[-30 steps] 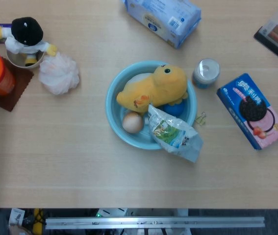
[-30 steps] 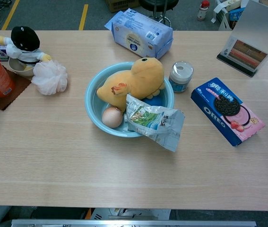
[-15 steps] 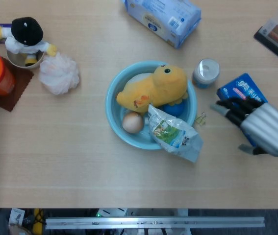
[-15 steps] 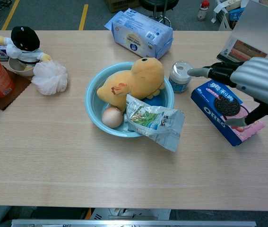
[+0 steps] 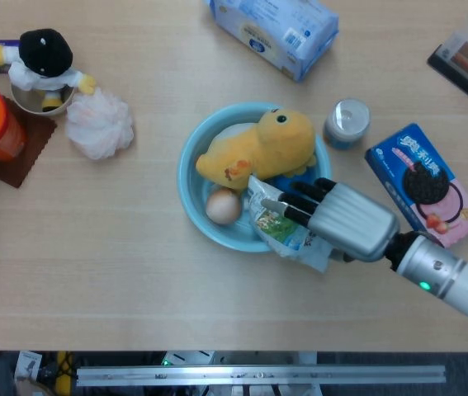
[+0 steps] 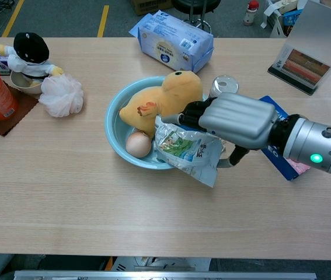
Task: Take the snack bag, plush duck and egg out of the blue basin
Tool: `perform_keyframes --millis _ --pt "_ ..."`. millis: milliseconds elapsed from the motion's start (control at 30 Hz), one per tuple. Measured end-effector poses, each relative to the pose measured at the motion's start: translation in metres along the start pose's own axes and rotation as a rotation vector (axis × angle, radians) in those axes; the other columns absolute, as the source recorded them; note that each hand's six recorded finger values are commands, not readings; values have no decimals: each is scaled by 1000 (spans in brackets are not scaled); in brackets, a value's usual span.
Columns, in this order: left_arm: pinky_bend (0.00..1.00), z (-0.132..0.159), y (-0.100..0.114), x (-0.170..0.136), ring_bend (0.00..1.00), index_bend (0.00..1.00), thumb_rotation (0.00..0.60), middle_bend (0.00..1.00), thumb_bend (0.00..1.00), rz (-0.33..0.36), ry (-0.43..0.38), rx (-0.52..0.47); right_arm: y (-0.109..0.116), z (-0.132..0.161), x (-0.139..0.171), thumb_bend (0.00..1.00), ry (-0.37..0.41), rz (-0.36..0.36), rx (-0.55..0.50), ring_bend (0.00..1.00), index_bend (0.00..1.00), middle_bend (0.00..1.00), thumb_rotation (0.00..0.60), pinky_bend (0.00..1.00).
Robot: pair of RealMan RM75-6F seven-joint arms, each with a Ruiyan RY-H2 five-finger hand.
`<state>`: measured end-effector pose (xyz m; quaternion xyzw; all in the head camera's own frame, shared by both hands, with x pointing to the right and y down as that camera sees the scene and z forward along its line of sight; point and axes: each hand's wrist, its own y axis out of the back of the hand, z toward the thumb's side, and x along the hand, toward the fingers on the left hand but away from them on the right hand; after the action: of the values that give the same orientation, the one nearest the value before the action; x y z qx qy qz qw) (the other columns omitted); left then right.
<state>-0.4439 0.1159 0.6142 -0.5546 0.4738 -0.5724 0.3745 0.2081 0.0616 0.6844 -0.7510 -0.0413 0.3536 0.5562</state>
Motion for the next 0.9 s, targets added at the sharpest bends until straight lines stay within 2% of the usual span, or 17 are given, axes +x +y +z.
perform_keyframes --millis 133,333,433,600,900 --pt "65 -3 -1 0 13 0 600 58 301 -4 3 -5 -6 0 -12 130 -16 17 8 251 262 321 600 389" --pt "65 -3 -1 1 13 0 600 59 300 -3 -2 -9 -16 -3 -26 261 -36 49 26 484 576 527 600 681" --pt "66 -4 -1 1 13 0 600 58 300 -2 2 -9 -16 -7 -29 265 -55 46 14 565 664 586 600 758" --pt "65 -4 -1 1 13 0 600 58 300 -3 2 -6 -10 -16 -30 266 -87 20 -21 638 718 630 600 833" --pt "65 -2 0 3 13 0 600 59 301 -4 1 0 23 -44 -11 265 -167 -95 -65 648 730 638 600 844"
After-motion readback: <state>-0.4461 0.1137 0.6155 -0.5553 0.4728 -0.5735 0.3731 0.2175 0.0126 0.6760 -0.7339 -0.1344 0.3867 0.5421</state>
